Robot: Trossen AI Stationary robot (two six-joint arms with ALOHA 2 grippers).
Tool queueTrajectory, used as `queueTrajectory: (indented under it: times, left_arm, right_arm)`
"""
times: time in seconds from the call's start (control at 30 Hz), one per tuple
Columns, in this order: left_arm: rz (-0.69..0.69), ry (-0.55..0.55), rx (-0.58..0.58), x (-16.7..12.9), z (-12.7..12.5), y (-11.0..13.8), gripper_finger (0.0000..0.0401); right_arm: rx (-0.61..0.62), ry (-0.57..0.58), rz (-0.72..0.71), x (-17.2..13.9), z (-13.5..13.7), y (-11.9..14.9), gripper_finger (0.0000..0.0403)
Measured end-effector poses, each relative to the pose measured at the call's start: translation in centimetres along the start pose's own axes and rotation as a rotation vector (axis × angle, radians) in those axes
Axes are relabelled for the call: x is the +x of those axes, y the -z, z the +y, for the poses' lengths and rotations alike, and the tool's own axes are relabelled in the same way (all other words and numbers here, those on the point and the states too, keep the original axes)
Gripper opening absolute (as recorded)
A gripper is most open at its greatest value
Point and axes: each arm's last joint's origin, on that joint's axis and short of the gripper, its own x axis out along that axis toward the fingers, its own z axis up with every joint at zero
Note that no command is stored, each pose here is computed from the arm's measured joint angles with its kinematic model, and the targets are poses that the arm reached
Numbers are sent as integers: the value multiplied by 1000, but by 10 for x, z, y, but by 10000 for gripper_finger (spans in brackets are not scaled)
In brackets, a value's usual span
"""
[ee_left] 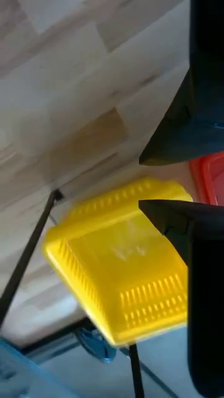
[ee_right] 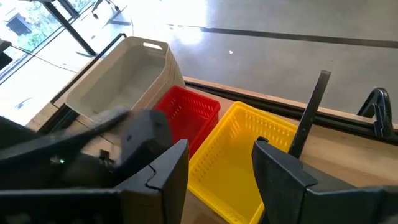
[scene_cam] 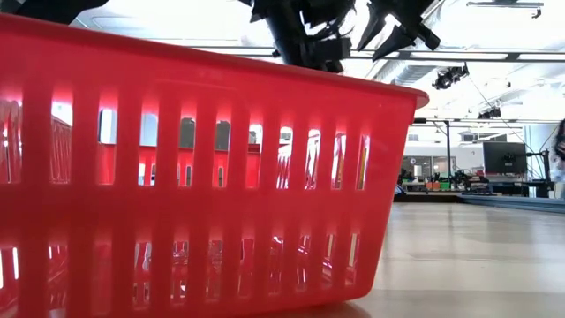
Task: Stack baskets on shelf by color
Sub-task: Stack the red bin on top of the red bin
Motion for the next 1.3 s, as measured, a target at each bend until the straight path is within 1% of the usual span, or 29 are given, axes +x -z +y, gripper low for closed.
queueTrajectory:
  times: [0.07, 0.23, 0.4, 0.5, 0.67, 0.87, 1.0, 1.13, 1.3]
  left_arm:
    - [-1, -6, -25, -6, 0, 0, 91]
    - [25, 23, -81, -26, -1, 6, 90]
    - [25, 8, -167, -52, 1, 12, 83]
    - [29, 5, -205, -69, 0, 17, 81]
    - [49, 22, -261, -97, -3, 28, 80]
    - [46, 104, -335, -130, -12, 40, 80]
    - [7, 180, -447, -150, -20, 43, 80]
    - [-24, 253, -558, -167, -31, 42, 80]
    - [31, 308, -640, -179, -57, 36, 80]
  right_arm:
    - [0, -3, 3, 0, 0, 0, 161]
    - [0, -36, 34, 0, 1, 1, 161]
    - [-4, -52, 51, 0, 1, 2, 161]
    - [-20, -114, 111, 0, 3, 3, 161]
    - [-13, -247, 242, -3, 8, 9, 161]
    - [28, -321, 335, -11, 19, 21, 161]
    - [42, -352, 390, -18, 31, 34, 161]
    - [-2, -376, 443, -20, 46, 52, 161]
    - [-38, -391, 526, -17, 67, 80, 161]
